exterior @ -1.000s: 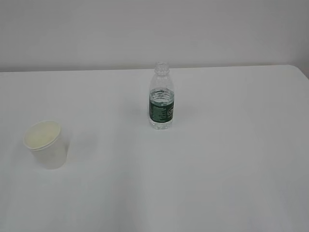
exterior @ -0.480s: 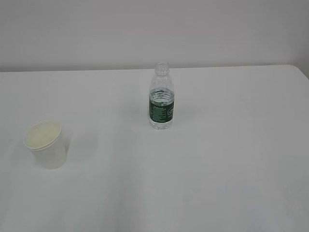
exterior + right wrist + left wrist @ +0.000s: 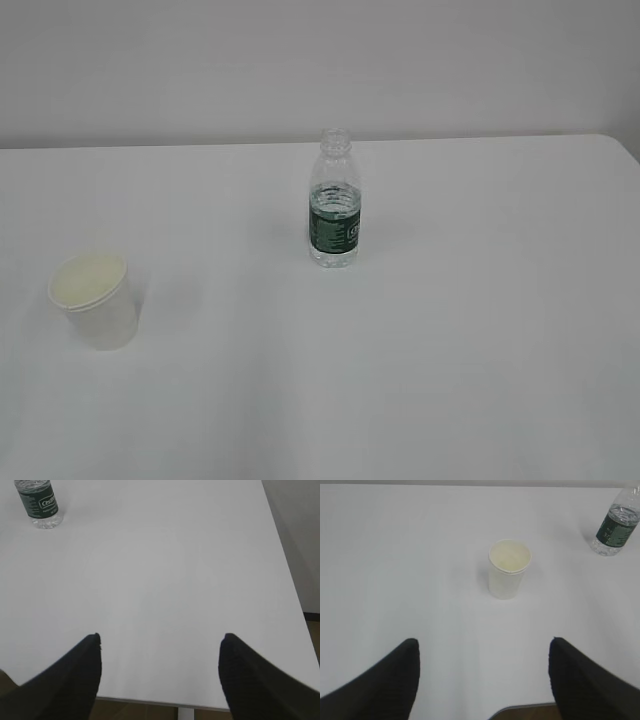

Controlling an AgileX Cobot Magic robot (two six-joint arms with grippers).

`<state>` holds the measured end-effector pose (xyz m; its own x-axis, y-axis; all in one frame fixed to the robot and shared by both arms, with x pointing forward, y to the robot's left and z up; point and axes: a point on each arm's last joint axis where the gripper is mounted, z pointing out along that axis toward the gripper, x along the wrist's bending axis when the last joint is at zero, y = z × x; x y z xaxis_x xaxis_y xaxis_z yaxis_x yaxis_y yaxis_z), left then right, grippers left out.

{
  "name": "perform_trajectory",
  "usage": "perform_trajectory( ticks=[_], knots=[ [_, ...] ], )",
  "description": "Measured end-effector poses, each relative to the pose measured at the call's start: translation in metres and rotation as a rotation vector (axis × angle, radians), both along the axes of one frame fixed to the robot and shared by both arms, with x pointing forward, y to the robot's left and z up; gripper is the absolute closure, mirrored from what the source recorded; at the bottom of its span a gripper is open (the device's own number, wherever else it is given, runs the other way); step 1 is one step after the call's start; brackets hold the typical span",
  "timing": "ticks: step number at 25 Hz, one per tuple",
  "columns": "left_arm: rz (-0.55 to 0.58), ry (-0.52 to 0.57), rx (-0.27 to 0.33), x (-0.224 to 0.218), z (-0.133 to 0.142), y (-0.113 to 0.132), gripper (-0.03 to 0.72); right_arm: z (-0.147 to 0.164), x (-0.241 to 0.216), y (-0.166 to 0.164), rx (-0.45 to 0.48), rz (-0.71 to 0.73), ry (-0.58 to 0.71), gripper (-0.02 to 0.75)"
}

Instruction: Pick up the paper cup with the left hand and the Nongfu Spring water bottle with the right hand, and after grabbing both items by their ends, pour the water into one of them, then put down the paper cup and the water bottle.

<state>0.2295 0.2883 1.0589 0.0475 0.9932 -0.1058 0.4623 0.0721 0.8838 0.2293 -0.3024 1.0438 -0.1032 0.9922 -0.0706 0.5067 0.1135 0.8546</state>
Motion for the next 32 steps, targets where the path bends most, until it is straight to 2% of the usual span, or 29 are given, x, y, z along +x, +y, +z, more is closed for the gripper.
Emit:
perform_trajectory(
  ticks=[32],
  knots=[
    [0.002, 0.014, -0.002, 0.0049, 0.0013, 0.0003, 0.142, 0.0032, -0.0001, 0.0002, -0.013, 0.011, -0.019, 0.185]
  ],
)
